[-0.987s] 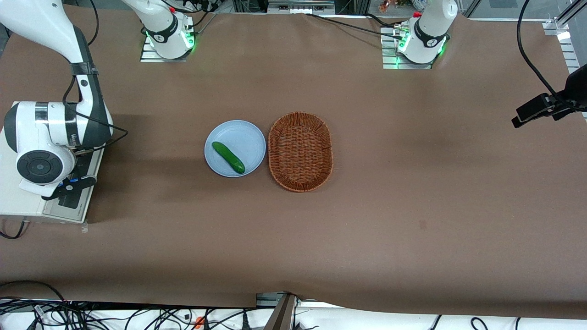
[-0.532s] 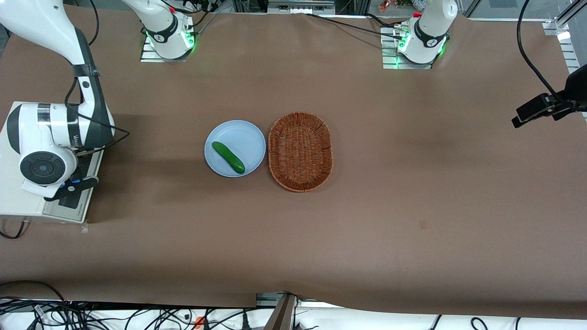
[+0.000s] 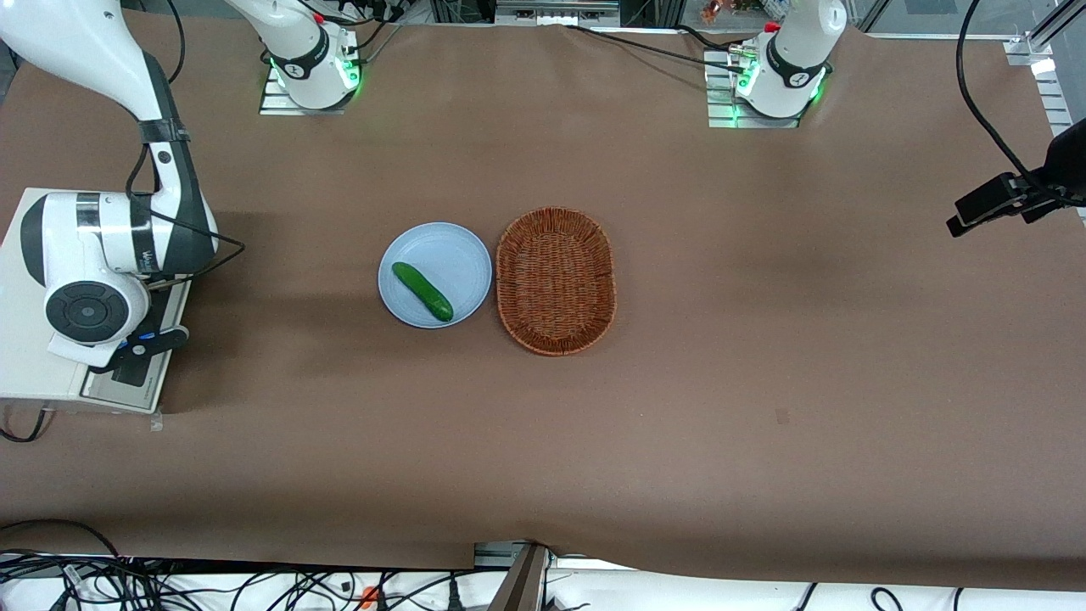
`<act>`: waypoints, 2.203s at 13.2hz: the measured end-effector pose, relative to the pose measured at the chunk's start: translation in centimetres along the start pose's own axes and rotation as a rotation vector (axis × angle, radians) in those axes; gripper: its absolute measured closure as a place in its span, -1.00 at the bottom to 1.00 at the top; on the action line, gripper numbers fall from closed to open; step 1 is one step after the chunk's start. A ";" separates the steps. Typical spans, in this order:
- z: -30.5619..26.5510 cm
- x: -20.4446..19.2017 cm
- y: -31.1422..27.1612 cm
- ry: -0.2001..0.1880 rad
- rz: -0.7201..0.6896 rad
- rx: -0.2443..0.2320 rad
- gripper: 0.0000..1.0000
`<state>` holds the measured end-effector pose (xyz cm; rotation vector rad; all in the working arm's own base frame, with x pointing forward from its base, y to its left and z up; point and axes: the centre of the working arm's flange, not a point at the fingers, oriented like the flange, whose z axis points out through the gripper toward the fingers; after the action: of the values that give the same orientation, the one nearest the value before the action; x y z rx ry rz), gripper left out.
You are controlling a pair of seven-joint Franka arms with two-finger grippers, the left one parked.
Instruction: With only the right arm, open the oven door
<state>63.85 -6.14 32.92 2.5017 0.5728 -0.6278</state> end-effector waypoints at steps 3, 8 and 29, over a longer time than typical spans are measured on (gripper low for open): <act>-0.2 0.2 -0.4 0.007 -0.002 0.009 0.98; -0.9 1.0 -1.7 0.028 0.001 0.039 0.98; 7.1 11.3 -10.4 0.175 0.118 0.345 0.98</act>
<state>65.54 1.21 17.80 2.9115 0.4018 -0.5000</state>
